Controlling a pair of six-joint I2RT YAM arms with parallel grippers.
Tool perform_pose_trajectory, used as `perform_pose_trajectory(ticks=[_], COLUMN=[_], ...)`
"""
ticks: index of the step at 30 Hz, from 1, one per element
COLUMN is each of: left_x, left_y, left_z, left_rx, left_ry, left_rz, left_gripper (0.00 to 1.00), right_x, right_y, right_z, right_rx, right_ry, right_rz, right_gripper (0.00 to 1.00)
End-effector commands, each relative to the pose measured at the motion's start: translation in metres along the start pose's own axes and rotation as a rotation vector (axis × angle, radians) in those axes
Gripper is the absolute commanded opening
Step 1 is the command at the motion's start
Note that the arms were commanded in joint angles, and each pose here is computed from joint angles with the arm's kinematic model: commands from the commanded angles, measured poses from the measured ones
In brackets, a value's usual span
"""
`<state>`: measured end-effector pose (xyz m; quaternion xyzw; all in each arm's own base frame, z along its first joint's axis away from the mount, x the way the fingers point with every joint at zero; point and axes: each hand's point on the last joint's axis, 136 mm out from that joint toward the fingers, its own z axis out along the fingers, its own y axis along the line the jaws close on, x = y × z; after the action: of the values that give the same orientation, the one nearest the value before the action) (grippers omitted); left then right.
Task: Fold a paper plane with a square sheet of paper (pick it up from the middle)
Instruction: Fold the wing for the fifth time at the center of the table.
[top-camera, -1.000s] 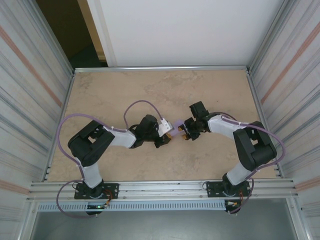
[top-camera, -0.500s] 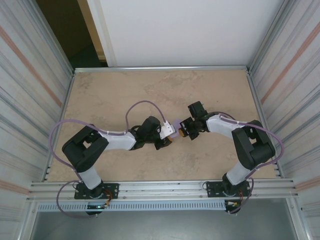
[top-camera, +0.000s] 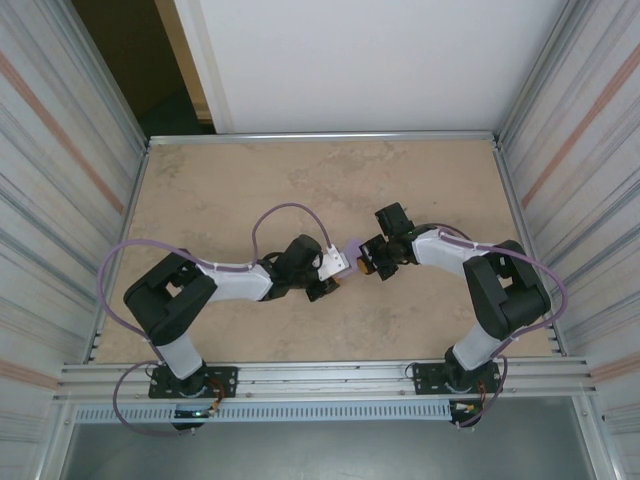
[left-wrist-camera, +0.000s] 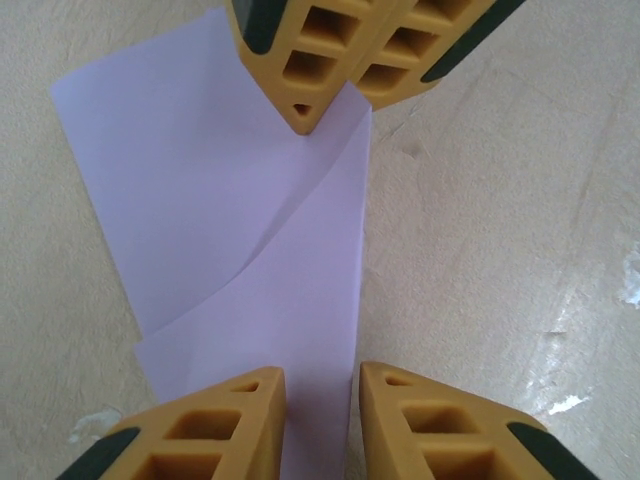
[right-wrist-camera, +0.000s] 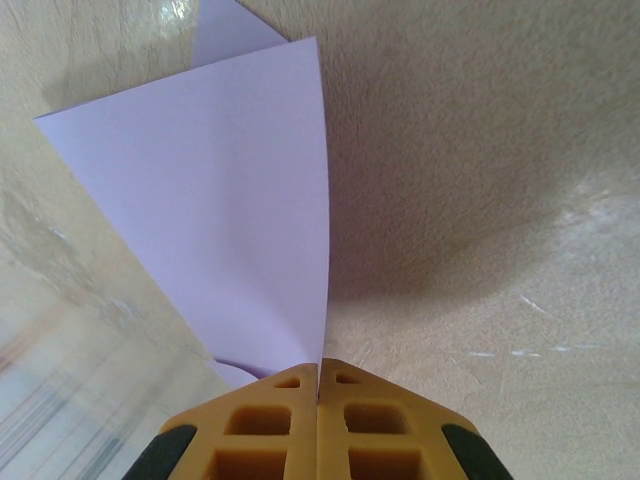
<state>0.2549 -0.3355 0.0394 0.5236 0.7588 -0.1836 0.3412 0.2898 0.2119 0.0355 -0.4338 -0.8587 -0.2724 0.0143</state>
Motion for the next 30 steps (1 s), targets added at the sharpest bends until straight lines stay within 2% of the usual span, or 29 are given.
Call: perform_pose_trajectory(ticks=[1, 9, 15, 18, 23, 26, 30], left_x=[-0.007, -0.004, -0.003, -0.001, -0.004, -0.007, -0.008], left_y=[0.005, 0.005, 0.006, 0.007, 0.01, 0.009, 0.01], left_z=[0.001, 0.004, 0.005, 0.005, -0.003, -0.007, -0.013], left_rx=[-0.023, -0.023, -0.021, -0.014, 0.044, 0.083, 0.135], left_ry=[-0.012, -0.004, -0.001, -0.008, -0.05, -0.076, -0.118], left_rz=[0.016, 0.02, 0.02, -0.002, -0.087, -0.143, -0.259], left_gripper=[0.26, 0.29, 0.18, 0.15, 0.09, 0.07, 0.06], right_x=[0.003, 0.003, 0.004, 0.002, -0.012, -0.024, -0.034], right_y=[0.008, 0.008, 0.01, 0.011, 0.009, 0.01, 0.01], right_z=[-0.005, -0.005, -0.006, -0.009, -0.029, -0.042, -0.058], right_rx=[-0.007, -0.008, -0.011, -0.016, -0.015, -0.037, -0.063], right_ry=[-0.001, 0.002, 0.004, -0.003, -0.063, -0.098, -0.163], right_rz=[0.005, 0.008, 0.003, -0.007, -0.05, -0.112, -0.228], right_gripper=[0.05, 0.06, 0.1, 0.23, 0.59, 0.68, 0.7])
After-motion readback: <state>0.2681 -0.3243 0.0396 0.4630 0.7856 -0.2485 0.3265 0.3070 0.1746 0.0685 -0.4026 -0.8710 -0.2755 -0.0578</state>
